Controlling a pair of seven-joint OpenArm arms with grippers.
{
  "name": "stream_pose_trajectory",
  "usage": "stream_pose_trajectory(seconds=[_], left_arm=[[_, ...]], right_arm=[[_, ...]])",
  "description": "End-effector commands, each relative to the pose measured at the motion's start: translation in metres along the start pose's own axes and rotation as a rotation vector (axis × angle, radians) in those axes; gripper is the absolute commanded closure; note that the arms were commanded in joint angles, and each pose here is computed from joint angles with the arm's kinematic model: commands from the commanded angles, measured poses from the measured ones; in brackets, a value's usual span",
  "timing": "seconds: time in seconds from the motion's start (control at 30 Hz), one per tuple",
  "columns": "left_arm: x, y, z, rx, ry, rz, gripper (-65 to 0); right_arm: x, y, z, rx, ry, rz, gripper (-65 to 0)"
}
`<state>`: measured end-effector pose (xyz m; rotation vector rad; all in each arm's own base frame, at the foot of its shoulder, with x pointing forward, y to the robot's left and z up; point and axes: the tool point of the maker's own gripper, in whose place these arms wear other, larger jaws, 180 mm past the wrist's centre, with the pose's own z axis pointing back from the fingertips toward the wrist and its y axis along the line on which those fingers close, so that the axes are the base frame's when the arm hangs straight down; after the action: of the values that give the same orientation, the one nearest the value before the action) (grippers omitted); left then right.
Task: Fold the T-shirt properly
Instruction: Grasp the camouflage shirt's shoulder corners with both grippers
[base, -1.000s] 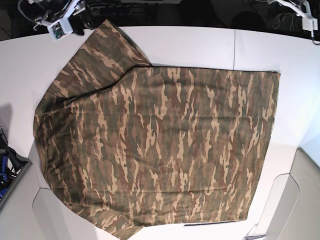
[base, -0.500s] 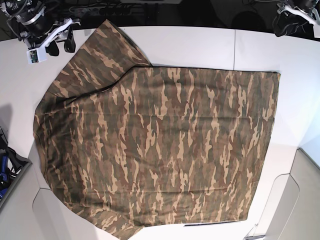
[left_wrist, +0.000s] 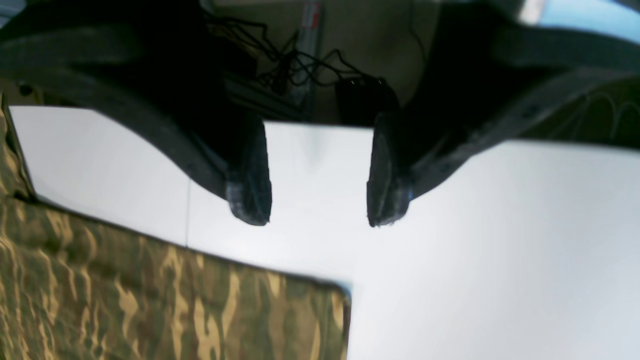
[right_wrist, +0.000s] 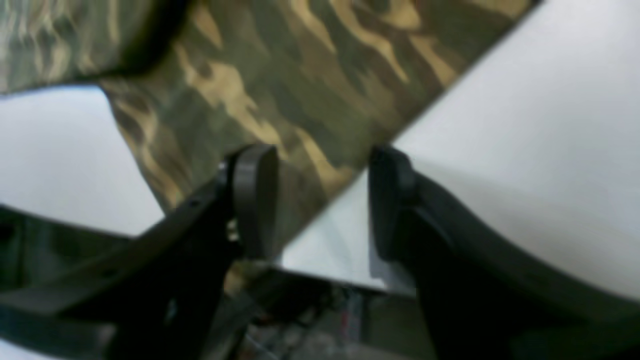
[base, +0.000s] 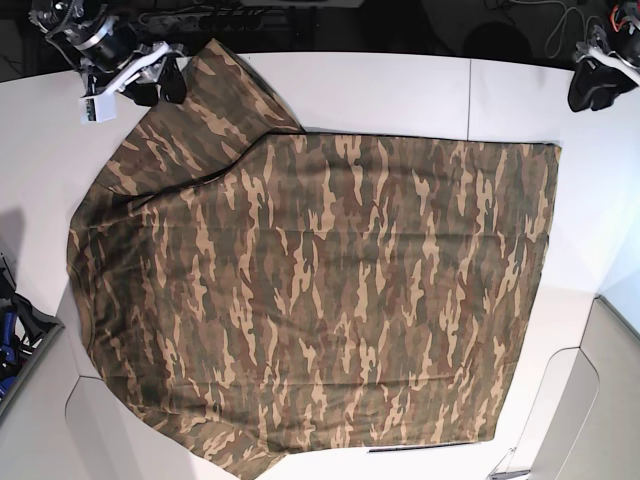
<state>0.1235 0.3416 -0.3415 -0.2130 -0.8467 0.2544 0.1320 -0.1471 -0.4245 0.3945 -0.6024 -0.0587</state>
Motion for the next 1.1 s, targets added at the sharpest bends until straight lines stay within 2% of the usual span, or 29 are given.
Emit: stream_pose_trajectory(seconds=[0.0, 0.07, 0.17, 0.5, 0.63, 0.8, 1.07], left_arm=[[0.012, 0.0, 0.003, -0.008, -0.028, -0.026, -33.6], [0.017, -0.001, 0.001, -0.011, -0.035, -0.037, -34.7], [0.024, 0.0, -0.001, -0.013, -0.051, -0.05, -42.8], [0.034, 0.015, -0.026, 0.004, -0.058, -0.073, -42.9], [0.03, 0.029, -0.047, 0.012, -0.024, -0.052, -42.9], [0.03, 0.048, -0.065, 0.036, -0.031, 0.015, -42.9], [-0.01, 0.036, -0.087, -0.012, 0.072, 0.061, -42.9]], right_arm=[[0.002, 0.005, 0.0, 0.02, -0.011, -0.005, -29.7], [0.003, 0.011, -0.005, 0.038, -0.021, -0.023, -29.7], [0.003, 0.017, -0.012, 0.055, -0.024, -0.048, -29.7], [-0.001, 0.028, -0.015, 0.081, -0.017, -0.062, -29.7], [-0.001, 0.028, -0.015, 0.081, -0.016, -0.063, -29.7], [-0.002, 0.027, -0.015, 0.078, -0.014, -0.059, -29.7], [-0.001, 0.027, -0.016, 0.077, -0.017, -0.057, -29.7]])
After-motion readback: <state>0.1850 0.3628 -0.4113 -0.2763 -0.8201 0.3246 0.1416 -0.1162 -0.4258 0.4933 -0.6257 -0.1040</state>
